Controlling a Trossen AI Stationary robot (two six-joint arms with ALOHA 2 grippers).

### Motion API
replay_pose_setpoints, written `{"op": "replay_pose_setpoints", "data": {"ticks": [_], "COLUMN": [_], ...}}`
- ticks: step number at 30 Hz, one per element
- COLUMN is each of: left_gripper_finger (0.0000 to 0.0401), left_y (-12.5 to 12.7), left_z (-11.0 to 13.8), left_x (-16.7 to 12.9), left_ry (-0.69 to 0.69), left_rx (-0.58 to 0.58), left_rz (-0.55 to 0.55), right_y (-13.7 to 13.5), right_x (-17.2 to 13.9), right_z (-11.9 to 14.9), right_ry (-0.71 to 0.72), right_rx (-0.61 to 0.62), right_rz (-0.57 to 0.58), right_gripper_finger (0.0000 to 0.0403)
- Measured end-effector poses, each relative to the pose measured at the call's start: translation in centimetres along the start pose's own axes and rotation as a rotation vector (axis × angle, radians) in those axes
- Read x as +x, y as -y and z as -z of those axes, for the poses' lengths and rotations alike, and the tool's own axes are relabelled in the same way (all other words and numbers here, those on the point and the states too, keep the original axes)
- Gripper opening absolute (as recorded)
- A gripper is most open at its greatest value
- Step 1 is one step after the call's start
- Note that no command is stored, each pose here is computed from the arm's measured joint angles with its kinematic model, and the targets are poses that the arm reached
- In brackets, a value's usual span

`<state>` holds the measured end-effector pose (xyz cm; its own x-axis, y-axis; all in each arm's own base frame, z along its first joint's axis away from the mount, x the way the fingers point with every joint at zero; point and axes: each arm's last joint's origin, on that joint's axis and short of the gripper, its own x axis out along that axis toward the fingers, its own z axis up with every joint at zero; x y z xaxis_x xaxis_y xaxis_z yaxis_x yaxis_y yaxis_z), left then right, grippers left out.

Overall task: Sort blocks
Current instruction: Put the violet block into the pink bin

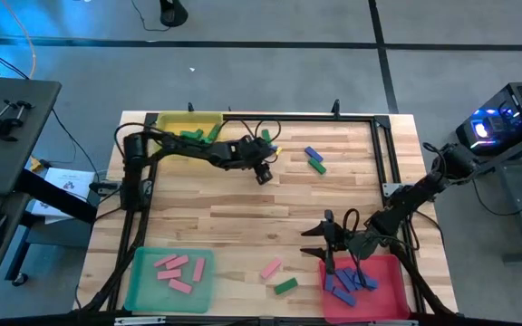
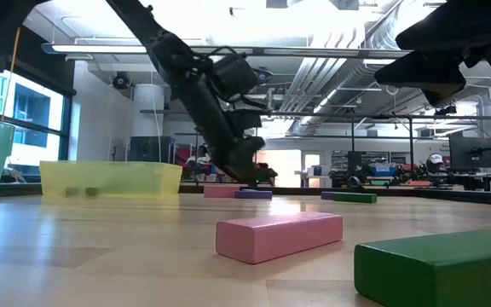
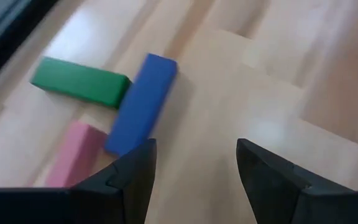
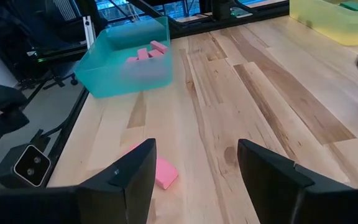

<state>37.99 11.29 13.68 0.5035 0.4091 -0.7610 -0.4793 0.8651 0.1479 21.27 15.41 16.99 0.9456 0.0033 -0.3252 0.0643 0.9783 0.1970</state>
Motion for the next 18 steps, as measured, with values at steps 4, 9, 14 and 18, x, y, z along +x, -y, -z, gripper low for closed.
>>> {"op": "replay_pose_setpoints", "data": {"ticks": [4, 9, 14, 18], "left_gripper_finger": [0.0206, 0.0206, 0.0206, 0.0206], "left_y": [-0.1, -0.7, -0.7, 1.3], "left_z": [-0.4, -0.1, -0.1, 0.2], "left_x": [1.2, 2.2, 2.0, 1.1], "left_ry": [0.003, -0.023, -0.044, -0.062], "left_rx": [0.025, -0.013, -0.052, -0.051], "left_rz": [-0.062, -0.075, -0.007, 0.068], "right_y": [0.0, 0.0, 0.0, 0.1], "right_x": [0.0, 0.0, 0.0, 0.0], "right_z": [0.0, 0.1, 0.1, 0.2], "right_ry": [-0.005, -0.009, -0.015, -0.018], "right_rx": [-0.002, -0.005, -0.009, -0.012], "right_rz": [-0.002, -0.004, -0.001, 0.001], "right_gripper_finger": [0.021, 0.021, 0.021, 0.021]}}
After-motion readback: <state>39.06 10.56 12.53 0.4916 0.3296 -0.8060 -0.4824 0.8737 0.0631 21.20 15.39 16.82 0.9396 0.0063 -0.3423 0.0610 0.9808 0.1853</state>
